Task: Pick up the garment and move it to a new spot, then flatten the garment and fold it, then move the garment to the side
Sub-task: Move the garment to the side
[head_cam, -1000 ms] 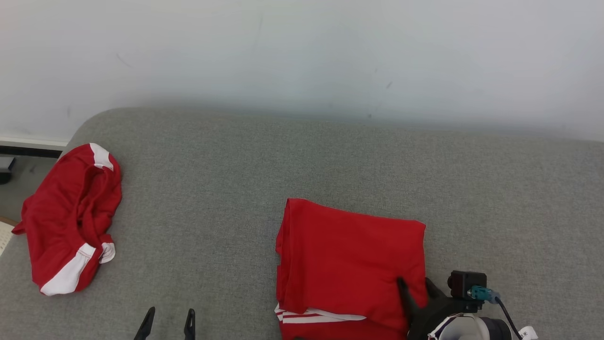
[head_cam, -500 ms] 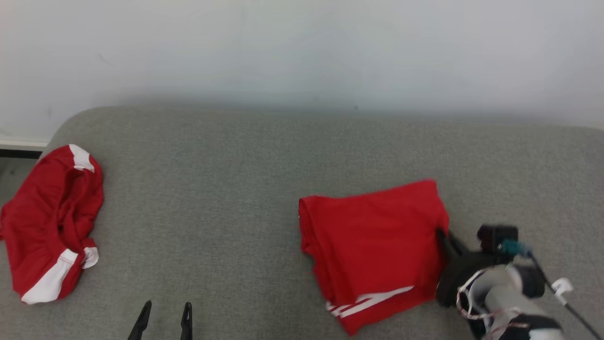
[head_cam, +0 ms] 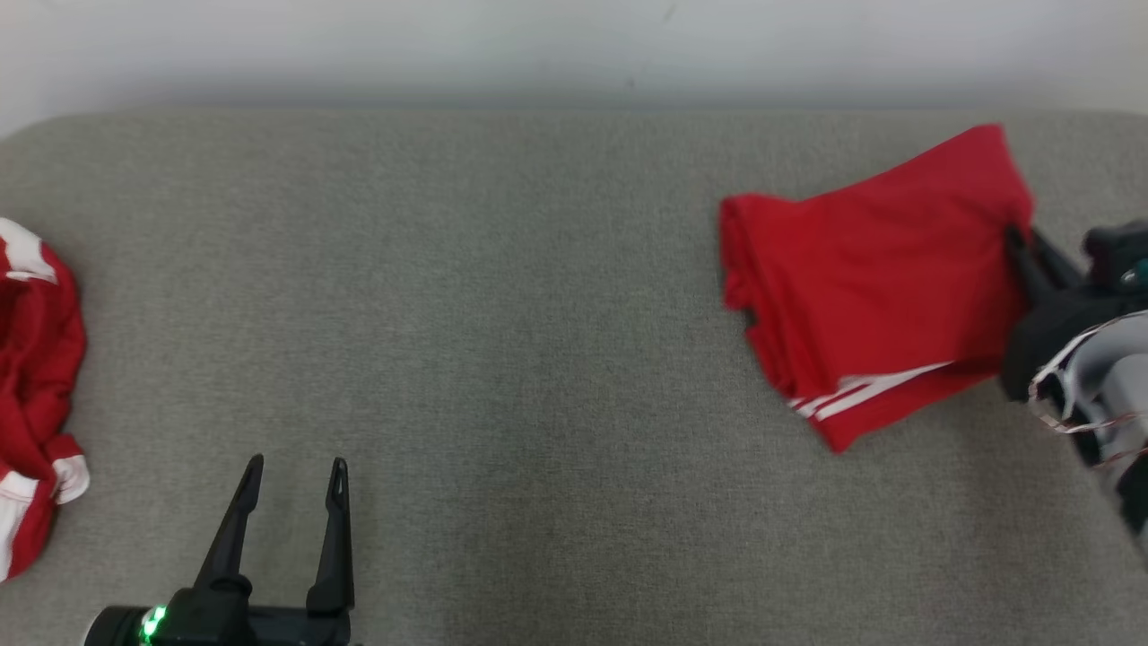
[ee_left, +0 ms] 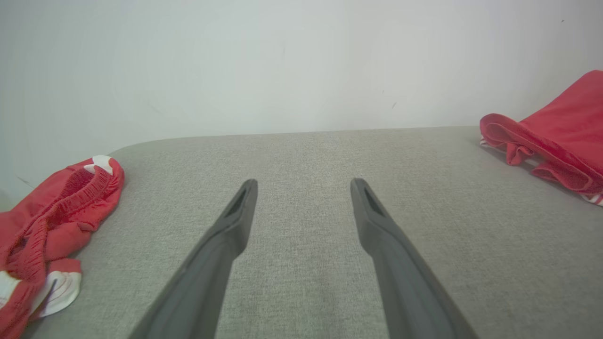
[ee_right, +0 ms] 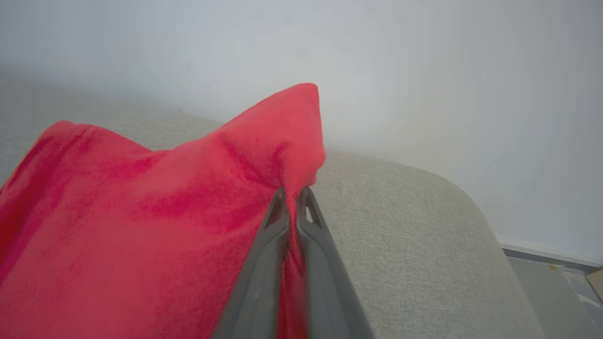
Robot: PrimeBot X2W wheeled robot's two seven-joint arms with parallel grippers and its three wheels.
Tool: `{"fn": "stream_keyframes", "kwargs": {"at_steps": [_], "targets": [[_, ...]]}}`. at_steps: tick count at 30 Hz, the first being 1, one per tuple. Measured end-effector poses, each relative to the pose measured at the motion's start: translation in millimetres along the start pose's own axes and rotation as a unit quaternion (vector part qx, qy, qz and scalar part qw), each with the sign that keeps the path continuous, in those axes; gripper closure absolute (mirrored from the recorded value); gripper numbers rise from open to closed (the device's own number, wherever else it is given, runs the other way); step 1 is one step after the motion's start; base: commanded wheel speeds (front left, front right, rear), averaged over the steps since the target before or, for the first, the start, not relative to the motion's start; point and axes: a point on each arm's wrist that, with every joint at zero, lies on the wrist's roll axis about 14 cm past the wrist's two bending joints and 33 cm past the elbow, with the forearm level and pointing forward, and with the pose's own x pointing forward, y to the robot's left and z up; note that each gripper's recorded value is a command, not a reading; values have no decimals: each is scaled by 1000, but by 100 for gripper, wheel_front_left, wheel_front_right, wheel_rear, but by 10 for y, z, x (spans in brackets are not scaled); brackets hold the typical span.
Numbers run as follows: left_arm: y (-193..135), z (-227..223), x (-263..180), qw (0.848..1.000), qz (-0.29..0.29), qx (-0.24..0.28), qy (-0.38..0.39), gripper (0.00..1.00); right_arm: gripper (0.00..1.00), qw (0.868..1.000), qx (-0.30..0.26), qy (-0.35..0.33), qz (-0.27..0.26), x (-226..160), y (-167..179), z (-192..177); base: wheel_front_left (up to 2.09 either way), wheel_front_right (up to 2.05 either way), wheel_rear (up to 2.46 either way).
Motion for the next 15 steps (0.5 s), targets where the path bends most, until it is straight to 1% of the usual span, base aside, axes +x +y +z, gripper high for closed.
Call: {"fn": "stream_keyframes", "kwargs": {"at_steps": [4, 11, 15], "targets": [[-90, -26, 179, 1000, -20, 4, -2, 0, 100, 999, -37, 18, -30, 41, -398, -52, 0, 0, 0], [-165, -62, 455, 999, -41, 13, -10, 0, 100, 993, -89, 51, -66, 132, -877, -114, 0, 0, 0], [-212, -54, 590, 998, -50, 16, -21, 0, 100, 988, -104, 67, -90, 172, -1125, -146, 0, 0, 0]]}}
